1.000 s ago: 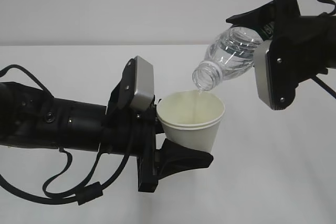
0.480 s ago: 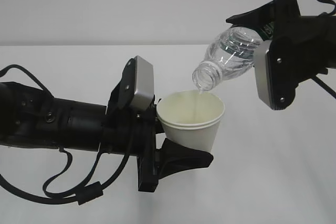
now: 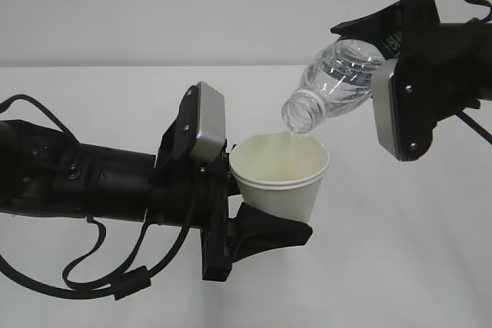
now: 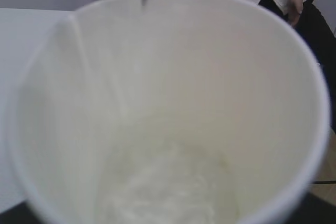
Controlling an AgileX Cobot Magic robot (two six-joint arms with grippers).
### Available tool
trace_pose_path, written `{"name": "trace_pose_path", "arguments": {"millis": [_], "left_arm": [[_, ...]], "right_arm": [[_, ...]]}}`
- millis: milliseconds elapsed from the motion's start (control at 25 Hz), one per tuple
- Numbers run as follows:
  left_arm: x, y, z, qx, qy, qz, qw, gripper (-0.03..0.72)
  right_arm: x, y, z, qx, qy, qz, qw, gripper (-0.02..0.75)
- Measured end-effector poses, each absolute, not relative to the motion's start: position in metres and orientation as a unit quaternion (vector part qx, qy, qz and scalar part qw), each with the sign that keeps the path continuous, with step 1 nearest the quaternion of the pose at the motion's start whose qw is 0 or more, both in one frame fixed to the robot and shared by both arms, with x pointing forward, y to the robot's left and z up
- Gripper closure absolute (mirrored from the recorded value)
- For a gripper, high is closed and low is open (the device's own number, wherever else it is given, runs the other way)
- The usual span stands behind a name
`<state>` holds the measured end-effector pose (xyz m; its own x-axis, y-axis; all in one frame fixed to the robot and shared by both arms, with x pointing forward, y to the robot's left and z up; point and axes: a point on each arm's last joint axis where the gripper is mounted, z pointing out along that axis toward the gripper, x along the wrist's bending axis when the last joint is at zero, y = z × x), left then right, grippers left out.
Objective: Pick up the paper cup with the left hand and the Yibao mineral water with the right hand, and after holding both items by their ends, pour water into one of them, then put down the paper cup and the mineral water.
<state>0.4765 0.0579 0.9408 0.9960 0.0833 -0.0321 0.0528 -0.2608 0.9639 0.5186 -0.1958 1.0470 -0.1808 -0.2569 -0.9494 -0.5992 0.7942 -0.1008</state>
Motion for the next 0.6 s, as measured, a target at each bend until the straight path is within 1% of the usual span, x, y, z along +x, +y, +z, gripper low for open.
{"name": "trace_pose_path", "arguments": {"millis": [600], "left_arm": [[0.4765,0.0579,0.9408,0.794,0.043,0.013,0.606,0.24]], "right_arm": [[0.5186,-0.1958,1.047,-0.295,0.75,0.141,0.576,0.304]]}}
